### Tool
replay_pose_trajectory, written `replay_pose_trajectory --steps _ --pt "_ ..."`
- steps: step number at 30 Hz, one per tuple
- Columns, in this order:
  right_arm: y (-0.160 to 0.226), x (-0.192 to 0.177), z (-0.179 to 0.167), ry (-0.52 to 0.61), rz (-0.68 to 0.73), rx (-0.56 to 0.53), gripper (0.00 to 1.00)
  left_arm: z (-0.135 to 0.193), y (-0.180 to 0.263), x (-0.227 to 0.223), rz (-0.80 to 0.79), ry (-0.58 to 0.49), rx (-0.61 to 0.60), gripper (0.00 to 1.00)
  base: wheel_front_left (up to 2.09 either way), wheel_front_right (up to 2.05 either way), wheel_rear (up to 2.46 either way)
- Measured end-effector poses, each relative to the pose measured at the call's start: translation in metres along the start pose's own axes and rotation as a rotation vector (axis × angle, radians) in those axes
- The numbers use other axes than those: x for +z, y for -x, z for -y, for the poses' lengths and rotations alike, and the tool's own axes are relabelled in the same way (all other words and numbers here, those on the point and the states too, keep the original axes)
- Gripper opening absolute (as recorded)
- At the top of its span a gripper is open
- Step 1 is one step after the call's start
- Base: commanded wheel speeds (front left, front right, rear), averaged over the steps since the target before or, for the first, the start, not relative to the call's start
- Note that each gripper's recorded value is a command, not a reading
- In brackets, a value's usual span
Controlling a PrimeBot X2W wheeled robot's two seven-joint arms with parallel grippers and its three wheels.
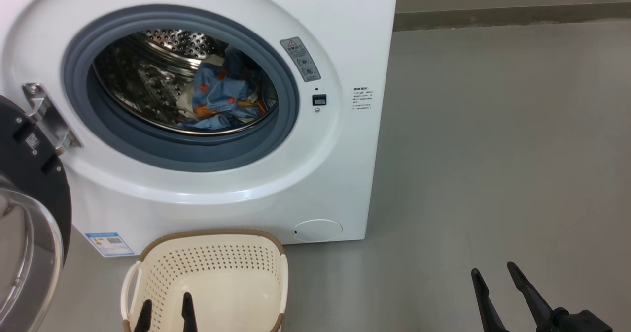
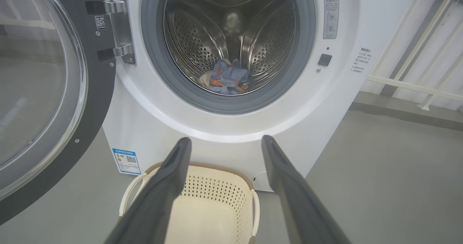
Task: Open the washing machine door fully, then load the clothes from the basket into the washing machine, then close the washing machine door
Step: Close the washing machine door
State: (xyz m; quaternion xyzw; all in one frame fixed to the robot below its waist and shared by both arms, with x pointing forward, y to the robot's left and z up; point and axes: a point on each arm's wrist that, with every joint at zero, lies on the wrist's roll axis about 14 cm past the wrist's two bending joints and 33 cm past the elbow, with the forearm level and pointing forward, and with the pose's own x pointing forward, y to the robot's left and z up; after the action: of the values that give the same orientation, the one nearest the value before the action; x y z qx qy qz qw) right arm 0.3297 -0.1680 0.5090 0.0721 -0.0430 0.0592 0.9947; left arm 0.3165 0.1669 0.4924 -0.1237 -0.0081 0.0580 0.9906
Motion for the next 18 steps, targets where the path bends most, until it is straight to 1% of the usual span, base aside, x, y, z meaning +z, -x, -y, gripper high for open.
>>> replay_pose_trajectory --steps 11,14,18 --pt "-0.003 -0.001 -0.006 0.000 -0.003 0.021 1.00 -0.011 0.004 0.001 0.004 -0.012 0.052 1.00 -0.04 0.04 0.00" --pt "-0.004 -0.001 -0.006 0.000 -0.003 0.024 1.00 -0.011 0.004 0.001 0.004 -0.012 0.054 1.00 -0.57 0.57 0.00" --pt "-0.004 -0.002 -0.008 -0.001 -0.004 0.028 1.00 -0.012 0.004 0.001 0.005 -0.012 0.057 1.00 -1.05 1.05 0.00"
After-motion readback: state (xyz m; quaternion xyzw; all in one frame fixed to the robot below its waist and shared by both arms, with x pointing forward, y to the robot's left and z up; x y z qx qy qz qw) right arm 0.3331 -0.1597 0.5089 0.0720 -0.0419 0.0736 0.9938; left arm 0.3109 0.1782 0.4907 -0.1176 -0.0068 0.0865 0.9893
